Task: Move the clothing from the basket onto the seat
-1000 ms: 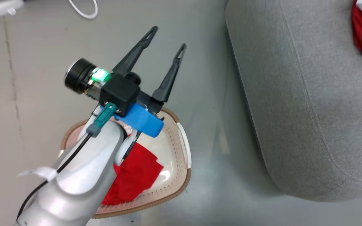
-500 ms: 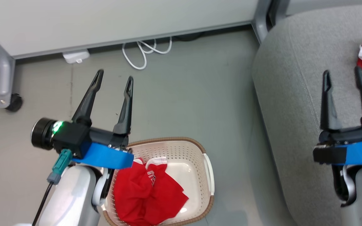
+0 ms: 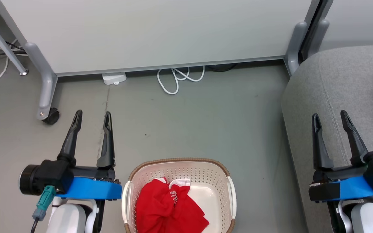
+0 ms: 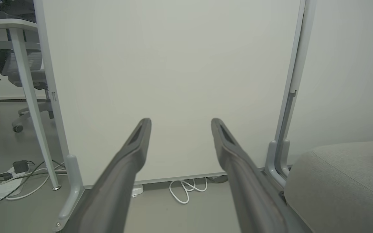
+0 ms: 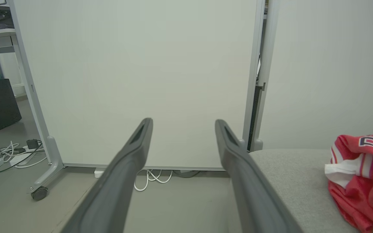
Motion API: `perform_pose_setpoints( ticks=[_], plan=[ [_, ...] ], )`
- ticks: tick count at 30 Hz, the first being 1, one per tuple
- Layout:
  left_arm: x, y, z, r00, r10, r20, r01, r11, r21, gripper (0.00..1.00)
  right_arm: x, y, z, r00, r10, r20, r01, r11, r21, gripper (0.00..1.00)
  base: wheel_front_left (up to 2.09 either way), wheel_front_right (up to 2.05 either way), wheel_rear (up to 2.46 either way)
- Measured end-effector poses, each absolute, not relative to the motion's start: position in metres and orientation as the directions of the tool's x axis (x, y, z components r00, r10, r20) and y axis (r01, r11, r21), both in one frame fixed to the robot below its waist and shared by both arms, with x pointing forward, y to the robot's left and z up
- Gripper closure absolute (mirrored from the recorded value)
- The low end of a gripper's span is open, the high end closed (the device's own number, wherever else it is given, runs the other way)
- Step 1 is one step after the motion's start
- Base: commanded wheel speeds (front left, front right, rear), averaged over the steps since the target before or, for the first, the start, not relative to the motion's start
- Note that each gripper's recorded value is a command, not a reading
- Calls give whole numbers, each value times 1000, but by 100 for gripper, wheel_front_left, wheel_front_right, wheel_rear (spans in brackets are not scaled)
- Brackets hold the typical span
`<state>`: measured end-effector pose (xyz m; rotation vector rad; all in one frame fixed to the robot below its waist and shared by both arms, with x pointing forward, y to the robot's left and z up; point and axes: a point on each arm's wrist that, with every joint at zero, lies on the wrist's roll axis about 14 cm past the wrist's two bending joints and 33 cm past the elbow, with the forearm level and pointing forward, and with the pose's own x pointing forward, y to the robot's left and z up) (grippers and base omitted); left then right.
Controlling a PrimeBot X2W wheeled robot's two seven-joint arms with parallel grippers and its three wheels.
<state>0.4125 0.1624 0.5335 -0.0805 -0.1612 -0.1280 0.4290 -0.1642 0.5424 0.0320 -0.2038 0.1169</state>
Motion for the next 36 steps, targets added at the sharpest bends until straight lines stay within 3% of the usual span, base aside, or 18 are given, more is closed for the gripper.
perform_pose_setpoints(
  ticks=[36],
  plan=[
    [398, 167, 521, 987, -96, 131, 108, 991, -83, 0, 415, -174, 530, 983, 76, 167, -88, 994, 66, 0, 0, 0, 0]
  ],
)
